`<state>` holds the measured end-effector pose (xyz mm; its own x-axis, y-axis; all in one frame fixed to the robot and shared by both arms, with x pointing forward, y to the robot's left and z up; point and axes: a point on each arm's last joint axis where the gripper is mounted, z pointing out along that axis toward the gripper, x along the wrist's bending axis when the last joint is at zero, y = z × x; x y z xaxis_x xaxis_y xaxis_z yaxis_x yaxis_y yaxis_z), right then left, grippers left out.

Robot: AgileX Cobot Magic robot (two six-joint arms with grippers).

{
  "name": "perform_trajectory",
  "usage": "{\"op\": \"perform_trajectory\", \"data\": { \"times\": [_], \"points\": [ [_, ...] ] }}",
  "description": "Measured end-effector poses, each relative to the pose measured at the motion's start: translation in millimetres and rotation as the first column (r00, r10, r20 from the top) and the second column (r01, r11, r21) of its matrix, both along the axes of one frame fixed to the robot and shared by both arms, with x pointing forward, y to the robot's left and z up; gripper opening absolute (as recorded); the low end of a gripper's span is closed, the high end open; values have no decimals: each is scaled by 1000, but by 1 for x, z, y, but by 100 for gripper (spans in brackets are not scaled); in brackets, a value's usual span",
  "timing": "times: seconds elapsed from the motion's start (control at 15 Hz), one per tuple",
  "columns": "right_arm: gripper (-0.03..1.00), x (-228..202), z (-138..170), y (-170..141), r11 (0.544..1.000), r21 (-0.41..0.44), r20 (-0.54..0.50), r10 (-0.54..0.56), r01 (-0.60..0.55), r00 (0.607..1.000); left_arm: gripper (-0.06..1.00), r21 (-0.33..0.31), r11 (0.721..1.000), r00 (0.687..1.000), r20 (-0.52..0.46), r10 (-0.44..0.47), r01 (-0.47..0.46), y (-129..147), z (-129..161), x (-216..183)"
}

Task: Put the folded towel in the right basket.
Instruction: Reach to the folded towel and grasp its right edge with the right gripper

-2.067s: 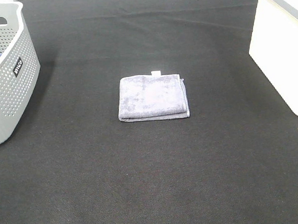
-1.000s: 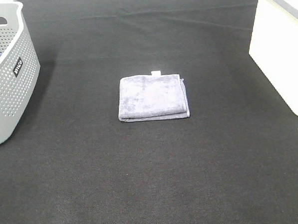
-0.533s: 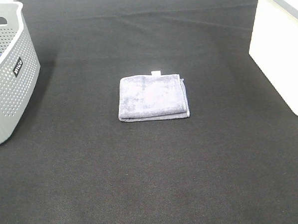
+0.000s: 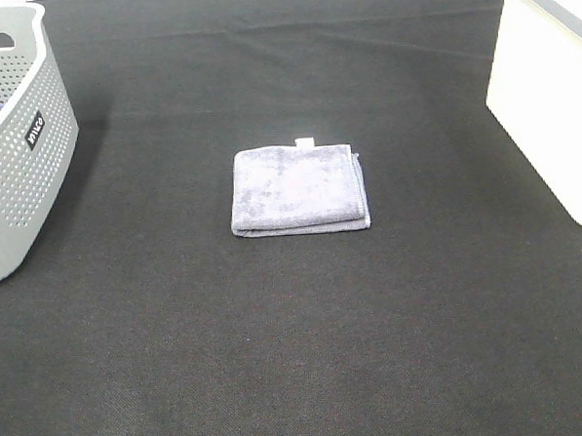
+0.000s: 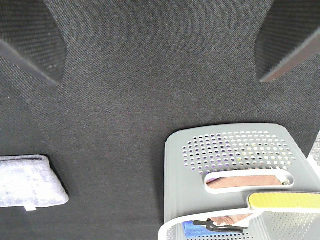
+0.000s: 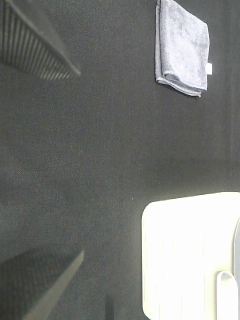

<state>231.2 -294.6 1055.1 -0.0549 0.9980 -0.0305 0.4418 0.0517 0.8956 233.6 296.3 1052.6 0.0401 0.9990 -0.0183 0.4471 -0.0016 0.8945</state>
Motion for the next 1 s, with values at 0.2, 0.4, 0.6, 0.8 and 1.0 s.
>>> {"op": "perform_trajectory", "data": {
  "times": [0.2, 0.4, 0.6, 0.8, 1.0],
  "points": [
    [84, 0, 0, 0, 1000, 0, 0, 0, 0, 1000, 97, 0, 1000, 1000, 0, 0, 0, 0, 0, 0],
    [84, 0, 0, 0, 1000, 0, -1, 0, 0, 1000, 97, 0, 1000, 1000, 0, 0, 0, 0, 0, 0],
    [84, 15, 13, 0, 1000, 8, 21, 0, 0, 1000, 97, 0, 1000, 1000, 0, 0, 0, 0, 0, 0],
    [84, 54, 37, -1, 1000, 13, 30, -8, 8, 1000, 97, 0, 1000, 1000, 0, 0, 0, 0, 0, 0],
    [84, 87, 54, -1, 1000, 8, -6, -8, 8, 1000, 97, 0, 1000, 1000, 0, 0, 0, 0, 0, 0]
  ]
}}
